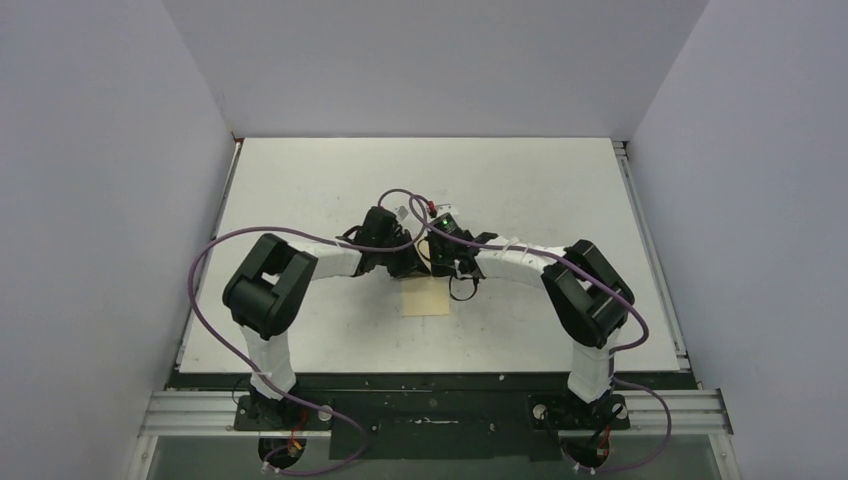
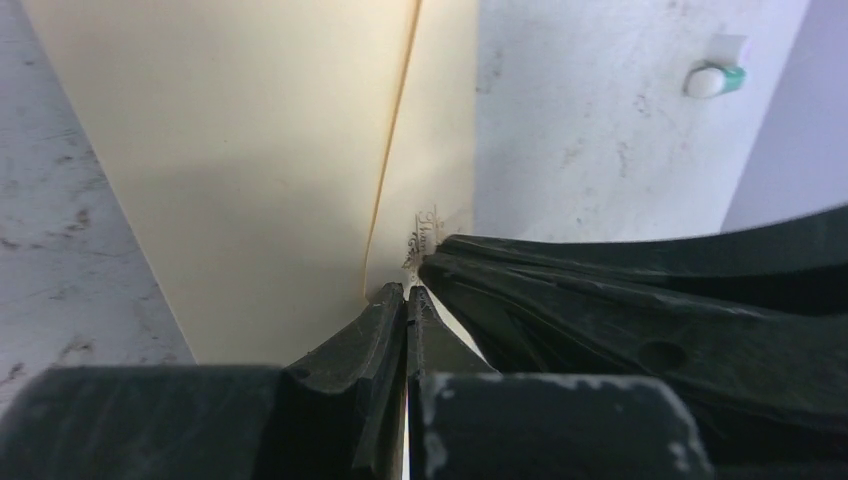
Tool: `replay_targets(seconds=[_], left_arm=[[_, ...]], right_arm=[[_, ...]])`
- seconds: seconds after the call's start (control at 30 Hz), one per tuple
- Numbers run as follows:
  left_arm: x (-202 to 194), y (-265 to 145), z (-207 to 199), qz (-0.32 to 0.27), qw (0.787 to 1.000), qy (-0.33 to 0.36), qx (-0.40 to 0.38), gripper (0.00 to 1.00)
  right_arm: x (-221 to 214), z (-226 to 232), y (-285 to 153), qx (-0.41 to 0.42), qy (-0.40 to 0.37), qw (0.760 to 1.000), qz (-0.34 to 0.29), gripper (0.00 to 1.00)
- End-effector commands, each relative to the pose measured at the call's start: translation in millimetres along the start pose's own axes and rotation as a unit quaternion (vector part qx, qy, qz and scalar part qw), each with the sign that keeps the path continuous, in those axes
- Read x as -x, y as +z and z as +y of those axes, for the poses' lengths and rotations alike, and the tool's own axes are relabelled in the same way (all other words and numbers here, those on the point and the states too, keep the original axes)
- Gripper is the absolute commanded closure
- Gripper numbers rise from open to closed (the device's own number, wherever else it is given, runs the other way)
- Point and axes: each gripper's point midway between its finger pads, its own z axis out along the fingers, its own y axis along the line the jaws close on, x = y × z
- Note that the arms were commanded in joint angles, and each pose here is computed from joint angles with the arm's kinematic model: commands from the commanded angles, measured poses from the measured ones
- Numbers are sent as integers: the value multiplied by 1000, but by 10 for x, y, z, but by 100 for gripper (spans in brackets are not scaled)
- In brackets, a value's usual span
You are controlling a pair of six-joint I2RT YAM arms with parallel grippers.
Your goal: Place the letter into the envelope and seal it
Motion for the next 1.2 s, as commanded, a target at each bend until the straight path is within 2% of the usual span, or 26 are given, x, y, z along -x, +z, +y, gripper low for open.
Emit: replay_targets(seconds=[0.0,0.33,0.57,0.7,0.87,1.17], left_arm=[[125,41,130,-20,998,18,49,100],[-92,40,526,13,992,-12,122,100],[-300,80,688,51,992,-77,80,100],[-422,114,725,77,991,-92,53,100],[-452,112,744,84,991,-91,53,100],[-539,105,831,94,988,-112,48,100]], right_arm=[[287,139,0,9,4,999,-43,95],[271,193,75,25,-2,999,-42,95],[251,257,261,41,-4,998,-36,94],[238,18,378,-39,-7,999,-30,94],[186,-195,493,-96,-8,995,-27,93],[234,-237,713,-122,-10,992,-21,88]])
